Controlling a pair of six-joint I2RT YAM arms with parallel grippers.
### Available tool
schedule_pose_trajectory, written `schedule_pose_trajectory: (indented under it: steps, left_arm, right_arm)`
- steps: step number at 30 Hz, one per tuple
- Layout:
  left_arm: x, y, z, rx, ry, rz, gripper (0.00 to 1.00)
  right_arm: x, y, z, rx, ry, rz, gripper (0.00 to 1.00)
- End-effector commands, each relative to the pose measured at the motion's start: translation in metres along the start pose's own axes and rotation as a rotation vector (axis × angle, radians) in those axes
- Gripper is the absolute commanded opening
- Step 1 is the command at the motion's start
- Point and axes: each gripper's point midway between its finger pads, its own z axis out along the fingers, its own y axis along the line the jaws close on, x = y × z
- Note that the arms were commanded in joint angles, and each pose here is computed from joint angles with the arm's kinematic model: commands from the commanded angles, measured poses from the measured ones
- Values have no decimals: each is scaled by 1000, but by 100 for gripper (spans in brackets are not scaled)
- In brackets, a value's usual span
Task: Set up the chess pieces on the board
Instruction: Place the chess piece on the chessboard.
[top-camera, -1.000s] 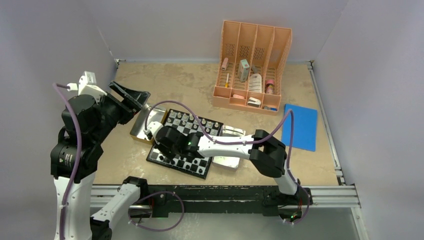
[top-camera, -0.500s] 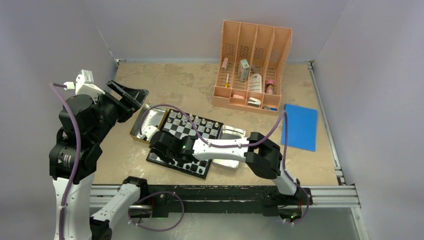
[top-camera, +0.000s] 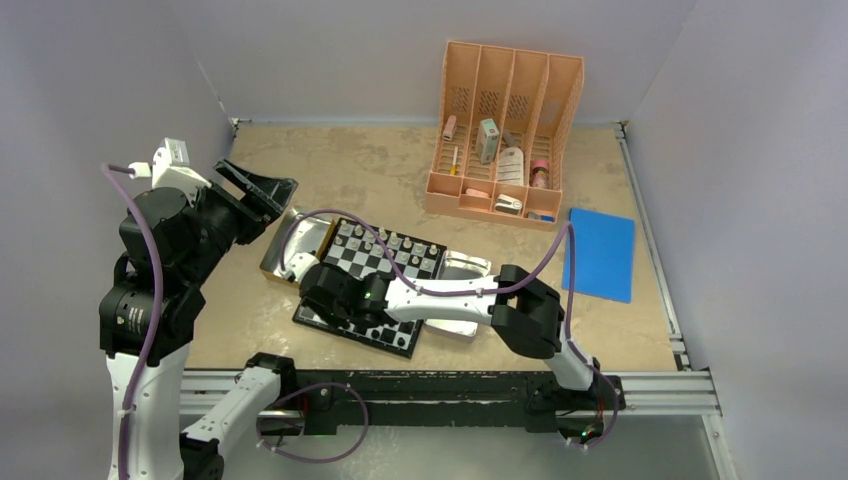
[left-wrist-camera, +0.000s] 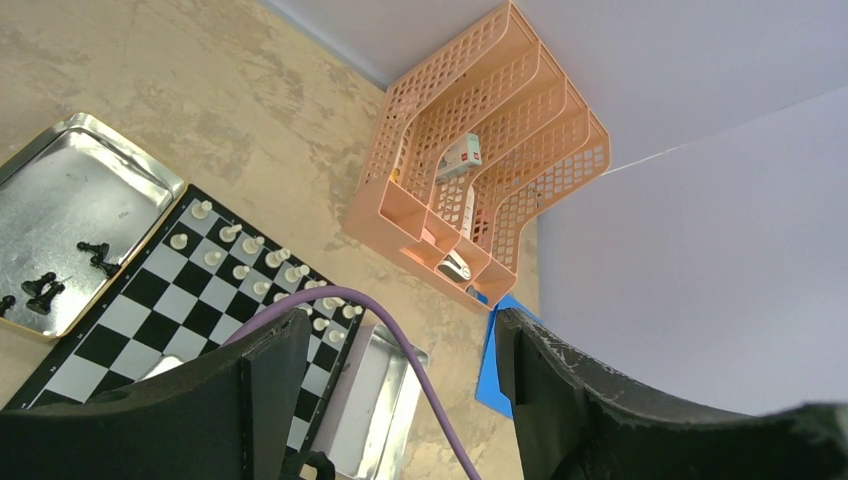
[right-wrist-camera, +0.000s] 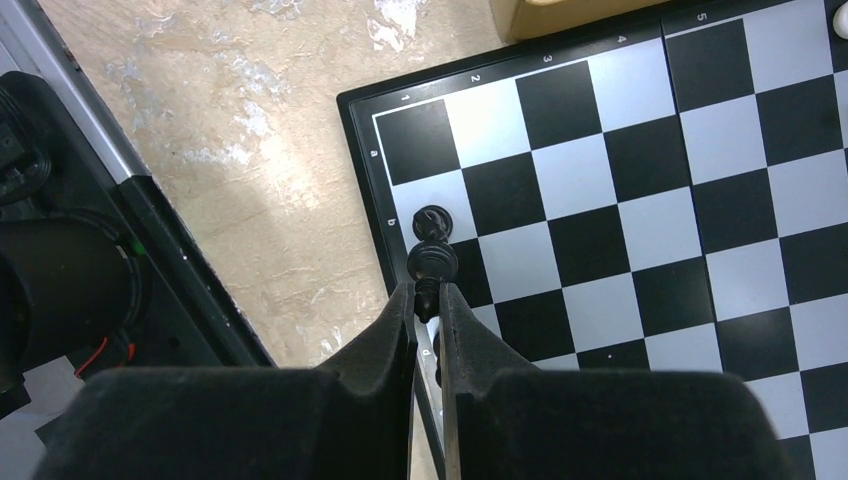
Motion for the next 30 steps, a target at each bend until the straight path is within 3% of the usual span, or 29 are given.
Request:
schedule_pose_trajectory:
  steps: [1,30]
  left_arm:
    - [-10,-11,-1,40,-37,22,67]
    - [-12,-10,4,37,-47,32,67]
  right_arm:
    - [-10,2,-15,5,-13,21,9]
    - [11,6,3,1,86,22,10]
